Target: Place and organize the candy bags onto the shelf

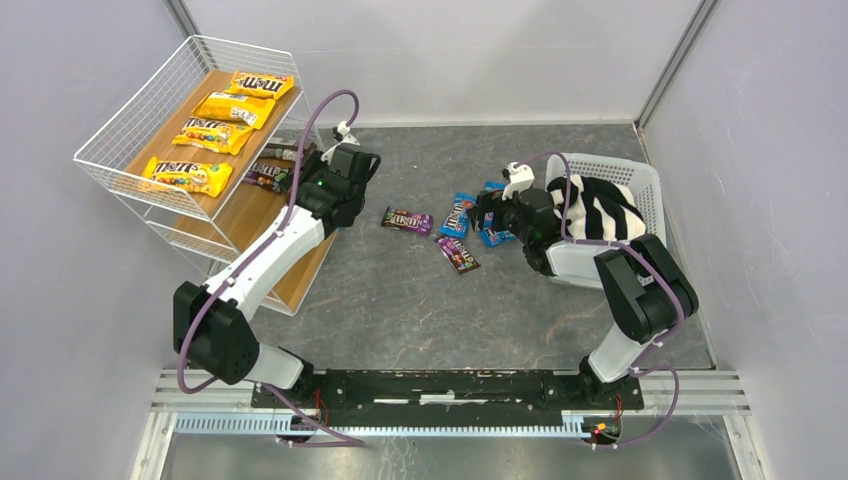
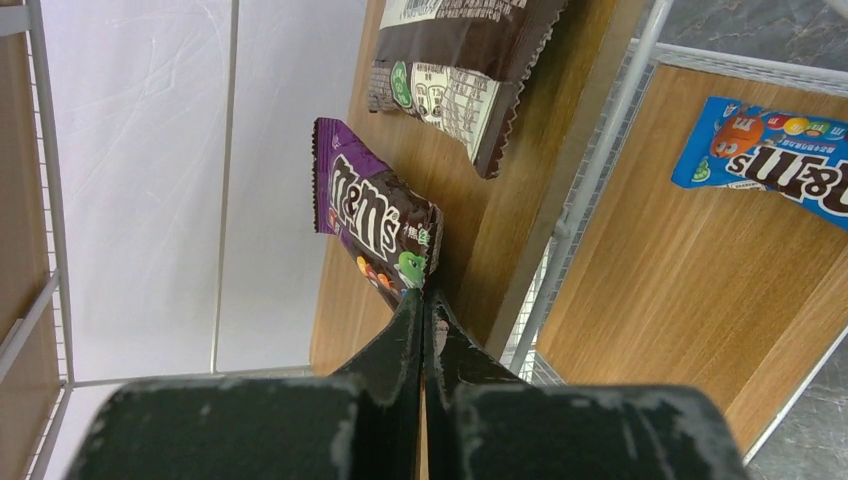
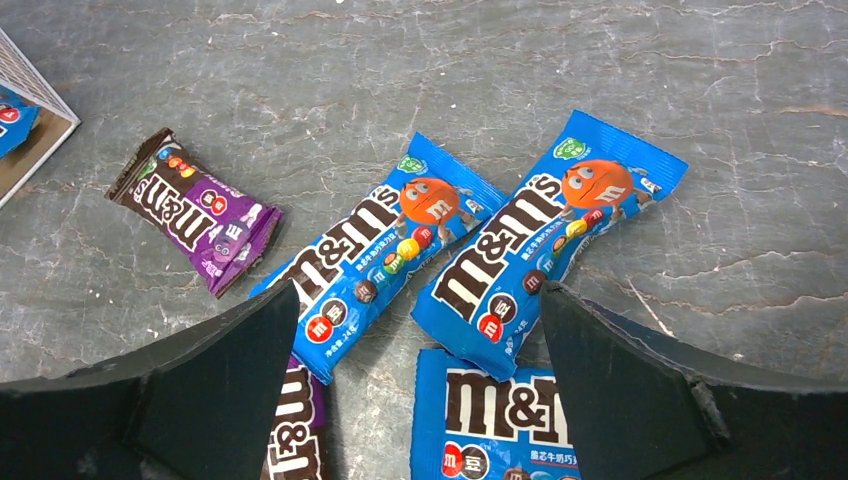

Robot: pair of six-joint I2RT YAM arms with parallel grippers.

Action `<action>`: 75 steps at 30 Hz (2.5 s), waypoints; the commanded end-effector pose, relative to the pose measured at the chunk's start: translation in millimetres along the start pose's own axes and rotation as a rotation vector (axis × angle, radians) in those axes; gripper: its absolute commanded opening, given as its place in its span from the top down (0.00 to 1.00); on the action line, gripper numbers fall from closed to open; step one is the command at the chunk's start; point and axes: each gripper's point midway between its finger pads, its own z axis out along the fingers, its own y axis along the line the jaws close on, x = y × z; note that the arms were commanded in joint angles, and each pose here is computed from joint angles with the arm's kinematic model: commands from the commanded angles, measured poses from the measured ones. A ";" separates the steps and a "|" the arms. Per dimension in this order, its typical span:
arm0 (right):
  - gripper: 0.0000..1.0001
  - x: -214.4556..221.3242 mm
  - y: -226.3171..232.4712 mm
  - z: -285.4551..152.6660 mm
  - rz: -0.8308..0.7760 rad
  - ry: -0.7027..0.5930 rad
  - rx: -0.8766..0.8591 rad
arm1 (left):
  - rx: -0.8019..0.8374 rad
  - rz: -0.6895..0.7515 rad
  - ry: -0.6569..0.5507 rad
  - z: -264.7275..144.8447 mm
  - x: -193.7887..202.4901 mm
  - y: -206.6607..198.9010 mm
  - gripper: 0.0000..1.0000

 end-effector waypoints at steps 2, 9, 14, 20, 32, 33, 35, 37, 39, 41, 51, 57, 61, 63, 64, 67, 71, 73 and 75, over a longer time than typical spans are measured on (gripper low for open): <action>0.02 -20.1 7.5 6.8 0.005 -0.052 -0.026 | 0.007 -0.011 -0.043 0.4 -9.3 7.9 0.98; 0.02 -19.1 7.7 7.4 0.006 -0.049 -0.029 | 0.007 -0.008 -0.044 0.6 -9.0 7.2 0.96; 0.02 -19.3 7.6 7.8 0.006 -0.049 -0.030 | -0.004 -0.042 -0.051 -2.2 -9.0 14.9 0.74; 0.02 -19.8 7.0 8.2 -0.005 -0.047 -0.026 | 0.059 -0.118 -0.092 -12.2 -12.3 20.9 0.47; 0.02 -19.7 6.2 8.6 -0.013 -0.044 -0.023 | 0.526 -0.281 -0.362 -83.9 -53.7 -15.8 0.39; 0.02 -20.1 5.5 8.6 -0.015 -0.043 -0.020 | 0.586 -0.305 -0.402 -96.7 -59.8 -18.8 0.39; 0.02 -19.7 3.9 8.7 -0.027 -0.039 -0.012 | 0.753 -0.376 -0.492 -128.6 -74.0 -23.3 0.38; 0.02 -20.1 2.2 8.7 -0.034 -0.039 -0.003 | 0.920 -0.467 -0.583 -162.4 -85.3 -25.1 0.34; 0.02 -19.3 0.8 8.6 -0.038 -0.036 0.002 | 1.056 -0.557 -0.656 -190.4 -90.7 -27.8 0.26; 0.02 -19.8 0.3 8.3 -0.040 -0.036 0.005 | 1.154 -0.635 -0.671 -207.8 -89.2 -40.2 0.24; 0.02 -26.0 -6.7 6.5 -0.078 -0.039 0.044 | 1.255 -0.451 -0.465 -239.3 -52.8 -196.6 0.24; 0.02 -64.9 -5.6 -0.6 -0.112 -0.035 0.054 | 1.281 -0.337 -0.504 -264.7 -51.5 -245.6 0.32; 0.02 -115.2 -17.2 -37.0 -0.155 -0.102 0.103 | 1.327 -0.163 -0.581 -295.2 -51.9 -273.7 0.35; 0.02 -129.5 -28.4 -59.2 -0.175 -0.149 0.155 | 1.276 -0.091 -0.582 -294.2 -53.3 -286.2 0.33; 0.02 -132.6 -35.0 -69.3 -0.174 -0.167 0.175 | 1.244 -0.047 -0.565 -290.2 -51.9 -298.1 0.33; 0.02 -135.3 -61.9 -94.5 -0.133 -0.208 0.258 | 1.138 0.091 -0.566 -284.5 -55.2 -317.8 0.31; 0.02 -129.8 -81.6 -121.9 -0.122 -0.285 0.319 | 0.983 0.243 -0.597 -283.6 -66.3 -339.4 0.30; 0.02 -126.4 -90.6 -127.6 -0.133 -0.282 0.367 | 0.918 0.292 -0.588 -278.1 -68.1 -350.9 0.29; 0.02 -121.3 -98.0 -128.6 -0.138 -0.262 0.398 | 0.871 0.330 -0.576 -272.7 -69.2 -360.8 0.29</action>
